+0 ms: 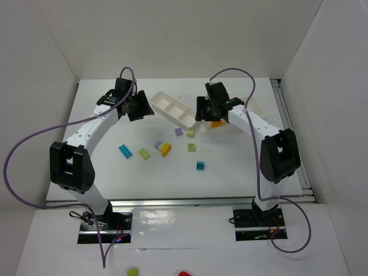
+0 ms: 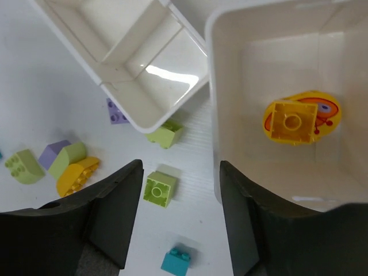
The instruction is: Sort the legos into containers by color
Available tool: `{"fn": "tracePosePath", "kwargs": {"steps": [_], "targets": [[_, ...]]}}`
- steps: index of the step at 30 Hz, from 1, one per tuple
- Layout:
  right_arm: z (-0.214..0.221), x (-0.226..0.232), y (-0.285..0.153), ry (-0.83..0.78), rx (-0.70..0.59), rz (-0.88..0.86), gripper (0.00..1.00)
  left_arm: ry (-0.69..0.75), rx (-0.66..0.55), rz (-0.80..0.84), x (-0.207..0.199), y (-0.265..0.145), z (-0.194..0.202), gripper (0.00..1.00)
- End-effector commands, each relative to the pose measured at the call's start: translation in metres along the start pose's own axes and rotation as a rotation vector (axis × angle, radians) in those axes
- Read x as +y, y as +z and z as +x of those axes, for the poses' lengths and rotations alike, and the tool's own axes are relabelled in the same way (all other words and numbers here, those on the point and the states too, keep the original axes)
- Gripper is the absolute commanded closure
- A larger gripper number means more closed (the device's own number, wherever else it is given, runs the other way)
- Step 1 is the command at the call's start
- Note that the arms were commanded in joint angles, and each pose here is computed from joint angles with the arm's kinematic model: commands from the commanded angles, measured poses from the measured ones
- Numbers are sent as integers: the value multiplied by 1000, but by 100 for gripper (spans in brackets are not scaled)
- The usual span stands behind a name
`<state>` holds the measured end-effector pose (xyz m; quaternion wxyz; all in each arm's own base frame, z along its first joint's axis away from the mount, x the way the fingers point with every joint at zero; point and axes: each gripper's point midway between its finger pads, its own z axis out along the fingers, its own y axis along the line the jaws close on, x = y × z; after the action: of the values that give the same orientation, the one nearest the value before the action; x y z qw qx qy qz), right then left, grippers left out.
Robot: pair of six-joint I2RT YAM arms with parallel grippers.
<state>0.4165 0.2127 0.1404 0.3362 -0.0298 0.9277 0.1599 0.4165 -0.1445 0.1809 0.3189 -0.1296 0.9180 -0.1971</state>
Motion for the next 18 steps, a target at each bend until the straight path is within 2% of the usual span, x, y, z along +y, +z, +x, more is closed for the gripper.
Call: {"fn": "tracePosePath", "kwargs": {"steps": [1, 4, 8, 10, 11, 14, 18], "targets": [[-15, -10, -11, 39, -42, 69, 38, -5, -110, 2, -5, -30, -21, 36], [-8, 13, -12, -51, -28, 13, 47, -26, -94, -54, 17, -27, -13, 38], [34, 42, -11, -157, 61, -16, 49, -66, -88, -100, 41, -28, -6, 39], [55, 47, -8, -154, 92, 3, 43, -75, -79, -98, 46, -29, -2, 39], [69, 37, -5, -132, 124, 39, 28, -71, -77, -94, 48, -30, -3, 39], [102, 27, -1, -42, 183, 111, 5, -61, -68, -66, 43, -31, -1, 39], [118, 33, 4, 32, 193, 140, 3, -63, -37, -52, 43, -23, 6, 39]]}}
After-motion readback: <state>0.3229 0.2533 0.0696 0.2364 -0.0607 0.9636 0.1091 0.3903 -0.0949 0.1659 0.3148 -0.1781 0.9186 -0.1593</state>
